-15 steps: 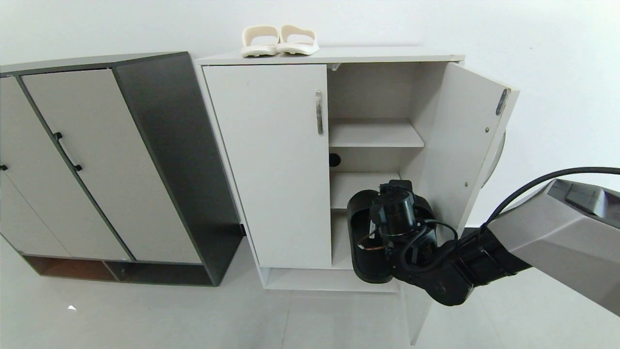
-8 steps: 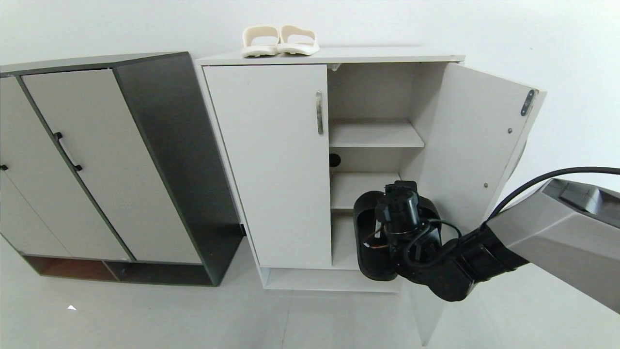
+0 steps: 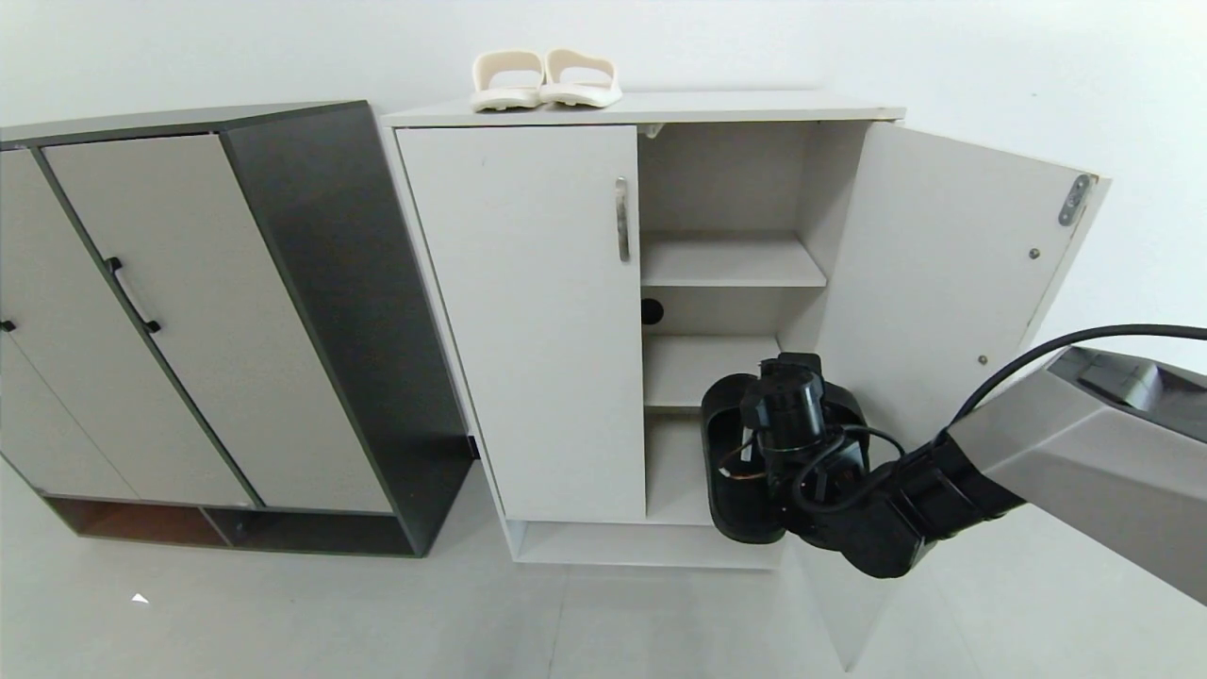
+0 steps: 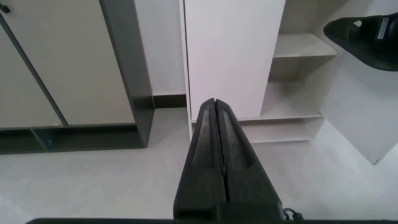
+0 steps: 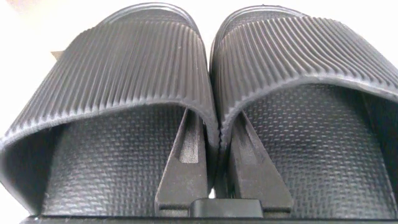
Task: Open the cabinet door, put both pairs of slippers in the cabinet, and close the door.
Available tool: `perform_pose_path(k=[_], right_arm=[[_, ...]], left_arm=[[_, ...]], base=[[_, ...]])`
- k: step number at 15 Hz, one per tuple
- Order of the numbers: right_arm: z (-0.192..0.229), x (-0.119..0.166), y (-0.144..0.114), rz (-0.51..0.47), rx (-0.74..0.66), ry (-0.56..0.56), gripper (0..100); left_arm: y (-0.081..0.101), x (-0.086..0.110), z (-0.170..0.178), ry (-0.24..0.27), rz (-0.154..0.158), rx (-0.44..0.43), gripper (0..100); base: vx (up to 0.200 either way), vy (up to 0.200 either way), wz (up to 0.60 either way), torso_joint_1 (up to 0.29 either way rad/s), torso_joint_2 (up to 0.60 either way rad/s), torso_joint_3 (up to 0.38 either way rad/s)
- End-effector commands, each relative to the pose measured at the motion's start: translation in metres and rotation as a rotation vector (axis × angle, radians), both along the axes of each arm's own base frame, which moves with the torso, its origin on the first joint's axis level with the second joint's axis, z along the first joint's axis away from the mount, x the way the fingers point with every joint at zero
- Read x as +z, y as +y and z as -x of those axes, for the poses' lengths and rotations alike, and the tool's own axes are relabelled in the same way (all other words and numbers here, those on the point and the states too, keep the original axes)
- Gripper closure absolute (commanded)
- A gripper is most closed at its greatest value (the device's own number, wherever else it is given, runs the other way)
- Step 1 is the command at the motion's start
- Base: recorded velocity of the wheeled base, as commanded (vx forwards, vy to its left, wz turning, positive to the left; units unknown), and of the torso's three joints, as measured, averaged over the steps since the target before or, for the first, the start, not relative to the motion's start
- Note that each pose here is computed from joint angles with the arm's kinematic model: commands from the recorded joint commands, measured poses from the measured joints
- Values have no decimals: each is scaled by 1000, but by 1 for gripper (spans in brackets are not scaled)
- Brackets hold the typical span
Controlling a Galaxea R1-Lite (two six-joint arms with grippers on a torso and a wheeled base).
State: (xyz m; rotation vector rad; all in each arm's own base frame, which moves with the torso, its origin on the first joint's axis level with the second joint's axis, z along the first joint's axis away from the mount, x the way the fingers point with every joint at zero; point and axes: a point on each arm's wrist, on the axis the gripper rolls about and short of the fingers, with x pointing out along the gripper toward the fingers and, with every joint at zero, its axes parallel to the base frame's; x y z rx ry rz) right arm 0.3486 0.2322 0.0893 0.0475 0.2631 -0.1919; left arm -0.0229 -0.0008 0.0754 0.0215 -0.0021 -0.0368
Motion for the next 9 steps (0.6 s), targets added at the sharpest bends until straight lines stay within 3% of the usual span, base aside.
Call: perform_pose_path(k=[1,9], right_arm=[[-4,0,-5,0,-15,-1,100],[-8,-1,-10,2,-30,1,100]], left_arm=[[0,0,0,2,0,0,100],[0,0,0,2,0,0,100]], base=[[0,0,0,0,0,0],[0,0,0,0,0,0]])
